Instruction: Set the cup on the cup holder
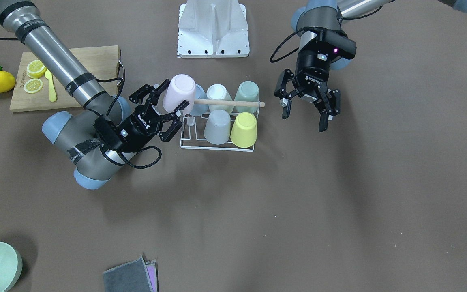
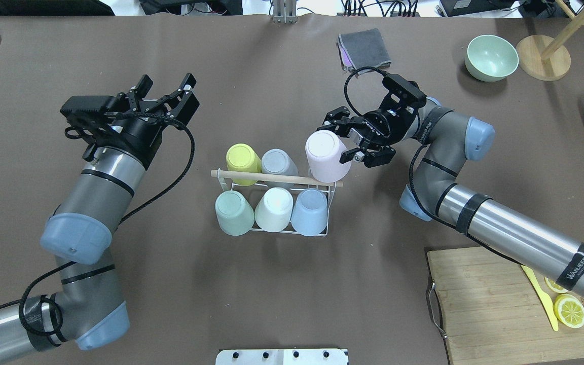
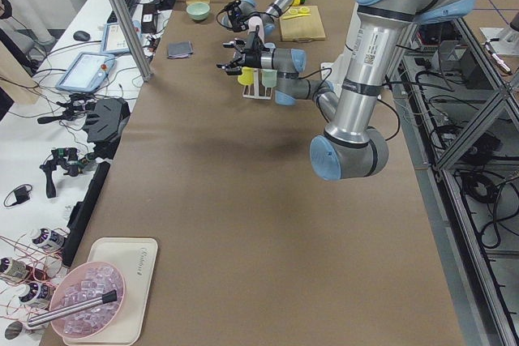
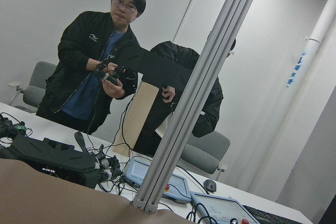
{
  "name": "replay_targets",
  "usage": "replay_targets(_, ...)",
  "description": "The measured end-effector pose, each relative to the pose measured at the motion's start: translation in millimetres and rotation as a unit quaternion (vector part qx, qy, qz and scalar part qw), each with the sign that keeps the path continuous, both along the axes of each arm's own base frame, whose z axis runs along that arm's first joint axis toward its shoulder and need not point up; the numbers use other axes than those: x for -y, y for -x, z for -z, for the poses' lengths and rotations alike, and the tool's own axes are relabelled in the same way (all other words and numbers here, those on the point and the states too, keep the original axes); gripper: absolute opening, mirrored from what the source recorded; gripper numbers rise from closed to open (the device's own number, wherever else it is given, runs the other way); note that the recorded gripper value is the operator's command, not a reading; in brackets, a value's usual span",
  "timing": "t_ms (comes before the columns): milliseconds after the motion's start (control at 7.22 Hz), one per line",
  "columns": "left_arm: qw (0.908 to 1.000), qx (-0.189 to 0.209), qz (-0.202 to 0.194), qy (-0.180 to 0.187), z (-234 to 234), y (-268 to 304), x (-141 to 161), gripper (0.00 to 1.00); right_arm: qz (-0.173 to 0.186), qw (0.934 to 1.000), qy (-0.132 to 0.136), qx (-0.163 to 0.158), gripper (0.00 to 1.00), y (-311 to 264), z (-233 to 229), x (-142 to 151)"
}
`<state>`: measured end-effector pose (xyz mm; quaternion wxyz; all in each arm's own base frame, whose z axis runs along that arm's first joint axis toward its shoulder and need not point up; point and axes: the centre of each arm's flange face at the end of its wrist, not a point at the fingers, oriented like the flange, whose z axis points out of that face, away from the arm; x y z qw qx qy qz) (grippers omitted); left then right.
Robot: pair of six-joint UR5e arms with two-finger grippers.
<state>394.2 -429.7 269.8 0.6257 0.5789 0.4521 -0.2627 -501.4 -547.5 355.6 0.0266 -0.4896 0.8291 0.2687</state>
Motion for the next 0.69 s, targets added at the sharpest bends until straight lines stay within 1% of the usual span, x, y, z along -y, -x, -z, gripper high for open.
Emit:
replay_targets(277, 0.9993, 0.029, -0.014, 0.017, -40, 28, 24, 0.98, -0.012, 0.9999, -0.004, 0.004, 0.25, -13, 9, 14)
replay_targets(415, 0.9980, 0.048, -0.026, 0.033, -66, 41, 34, 0.98, -0.020, 0.9998, -0.006, 0.006, 0.25, -22, 14, 23)
replay_targets(692, 0.9920, 0.080, -0.061, 0.077, -115, 65, 52, 0.98, -0.028, 0.9995, -0.012, 0.010, 0.25, -30, 27, 34)
